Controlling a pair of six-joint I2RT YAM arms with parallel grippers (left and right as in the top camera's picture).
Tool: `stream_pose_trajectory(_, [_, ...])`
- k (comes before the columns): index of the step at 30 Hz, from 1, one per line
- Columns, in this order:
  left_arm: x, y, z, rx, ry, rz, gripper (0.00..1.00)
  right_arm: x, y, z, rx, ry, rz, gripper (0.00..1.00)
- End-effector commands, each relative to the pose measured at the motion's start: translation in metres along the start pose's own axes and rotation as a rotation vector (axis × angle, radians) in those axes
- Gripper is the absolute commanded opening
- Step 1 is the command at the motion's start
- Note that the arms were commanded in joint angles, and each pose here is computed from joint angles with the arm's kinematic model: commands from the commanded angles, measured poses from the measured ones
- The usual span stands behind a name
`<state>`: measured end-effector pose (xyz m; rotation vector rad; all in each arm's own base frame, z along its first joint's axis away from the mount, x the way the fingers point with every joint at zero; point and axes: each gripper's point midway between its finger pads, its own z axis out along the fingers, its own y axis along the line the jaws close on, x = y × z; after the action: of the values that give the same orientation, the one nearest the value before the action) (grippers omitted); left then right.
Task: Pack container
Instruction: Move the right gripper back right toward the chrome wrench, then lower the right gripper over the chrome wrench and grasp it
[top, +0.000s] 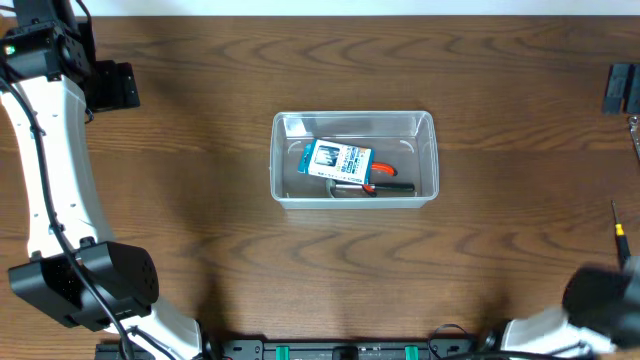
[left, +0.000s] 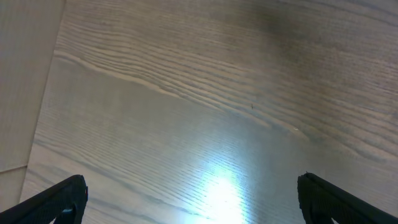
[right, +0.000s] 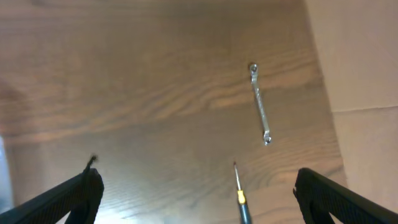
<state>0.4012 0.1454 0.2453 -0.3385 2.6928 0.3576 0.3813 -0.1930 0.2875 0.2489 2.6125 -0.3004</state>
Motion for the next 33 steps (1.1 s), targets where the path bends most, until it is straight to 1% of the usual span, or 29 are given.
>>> stream_pose_trajectory(1, [-0.001, 0.003, -0.003, -0.01, -0.007, 0.001, 0.98, -0.006, -0.024, 0.032, 0.0, 0.068, 0.0, 0.99])
stream_pose_trajectory(7, [-0.001, 0.003, -0.003, -0.01, -0.007, 0.001, 0.98, 0.001, -0.053, 0.074, -0.035, 0.183, -0.002, 0.99])
stream_pose_trajectory(11, [-0.001, 0.003, -0.003, -0.01, -0.007, 0.001, 0.98, 0.01, -0.056, 0.094, -0.164, 0.185, 0.022, 0.99])
stream_pose_trajectory(13, [-0.001, 0.003, -0.003, -0.01, -0.007, 0.001, 0.98, 0.021, -0.062, 0.102, -0.192, 0.21, 0.019, 0.99])
stream_pose_trajectory(17, [-0.001, 0.003, -0.003, -0.01, -0.007, 0.001, 0.98, 0.042, -0.082, 0.115, -0.156, 0.282, 0.012, 0.99])
stream_pose_trajectory(22, [-0.001, 0.003, -0.003, -0.01, -0.007, 0.001, 0.98, 0.042, -0.093, 0.129, -0.119, 0.279, 0.05, 0.99])
stream_pose_trajectory(30, [-0.001, 0.003, -0.003, -0.01, -0.007, 0.001, 0.98, 0.059, -0.103, 0.164, -0.093, 0.353, 0.049, 0.99])
stream_pose_trajectory(33, [-0.001, 0.003, -0.003, -0.01, -0.007, 0.001, 0.98, 0.057, -0.101, 0.182, -0.135, 0.328, -0.031, 0.99])
